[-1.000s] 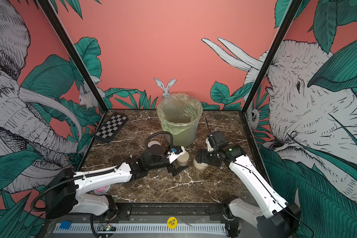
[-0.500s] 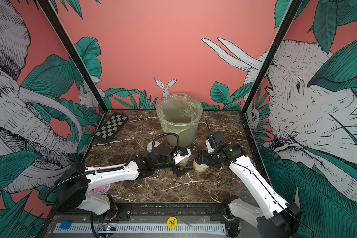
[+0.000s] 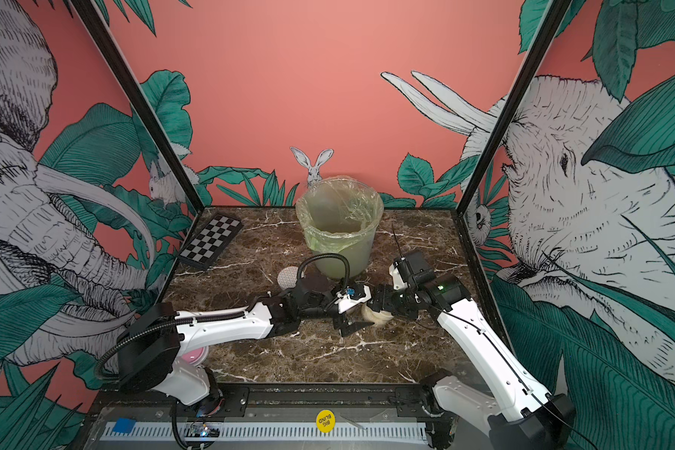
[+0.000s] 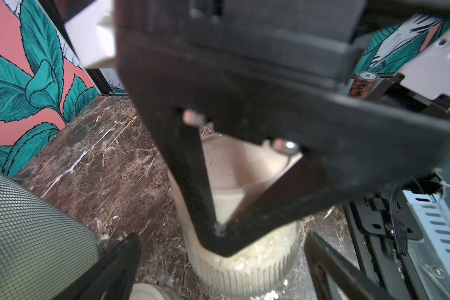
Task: Empty moldy rice from jars
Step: Pick up the jar from the center of the board.
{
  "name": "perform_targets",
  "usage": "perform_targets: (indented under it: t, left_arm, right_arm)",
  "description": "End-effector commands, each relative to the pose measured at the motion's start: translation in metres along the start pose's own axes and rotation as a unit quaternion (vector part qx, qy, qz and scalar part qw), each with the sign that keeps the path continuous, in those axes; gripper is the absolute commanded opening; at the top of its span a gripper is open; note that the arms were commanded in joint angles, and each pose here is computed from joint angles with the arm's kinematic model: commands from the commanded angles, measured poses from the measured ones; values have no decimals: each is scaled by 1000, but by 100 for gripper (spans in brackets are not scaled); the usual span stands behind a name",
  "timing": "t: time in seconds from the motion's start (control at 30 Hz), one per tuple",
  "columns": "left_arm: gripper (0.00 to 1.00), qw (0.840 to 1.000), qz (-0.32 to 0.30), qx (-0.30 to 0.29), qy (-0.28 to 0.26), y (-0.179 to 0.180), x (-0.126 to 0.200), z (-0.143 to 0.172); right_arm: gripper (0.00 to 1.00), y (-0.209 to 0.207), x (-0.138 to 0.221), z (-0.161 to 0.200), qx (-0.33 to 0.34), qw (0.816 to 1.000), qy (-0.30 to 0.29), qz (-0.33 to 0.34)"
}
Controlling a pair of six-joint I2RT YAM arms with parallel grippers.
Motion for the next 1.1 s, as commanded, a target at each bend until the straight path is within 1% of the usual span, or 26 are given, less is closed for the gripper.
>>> perform_targets:
  t: [0.0,0.2,0.4,0.6,0.7,0.9,1.07]
  left_arm:
    - [100,999,4,-25,-33,0,-1,-16]
    - [100,999,6,-31,-28,0,-5,-13]
    - [100,999,11,-29,-24,-2,-7,-10]
    - [100,998,19,-13,-52,-2,-10,-18]
    - [100,998,33,-11,-45,-4,-15,-16]
    - [100,999,20,-17,-43,-4,-12,-11]
    - [100,998,30,-16,-44,-4,-17,-11]
  right_arm:
    - [49,14,13,-5,0,999,-16,-44]
    - [49,21,18,-8,-1,998,-17,-64]
    - [48,24,23,-8,0,997,-22,-68]
    - [48,22,21,-5,-7,997,-24,-80]
    - [48,24,24,-5,-8,996,-28,-85]
    - [47,22,22,-2,-15,996,-25,-89]
    - [47,21,24,-1,-20,995,-33,-97]
Point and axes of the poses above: each gripper's point midway between its finger pads, its own x axis back along the fingers, its own y axis along the line the jaws close on, z = x × y, the point moved 7 cm from there along x, back along the fingers, and after that the axes turned 5 degrees about -x, right-handed, at the moved point
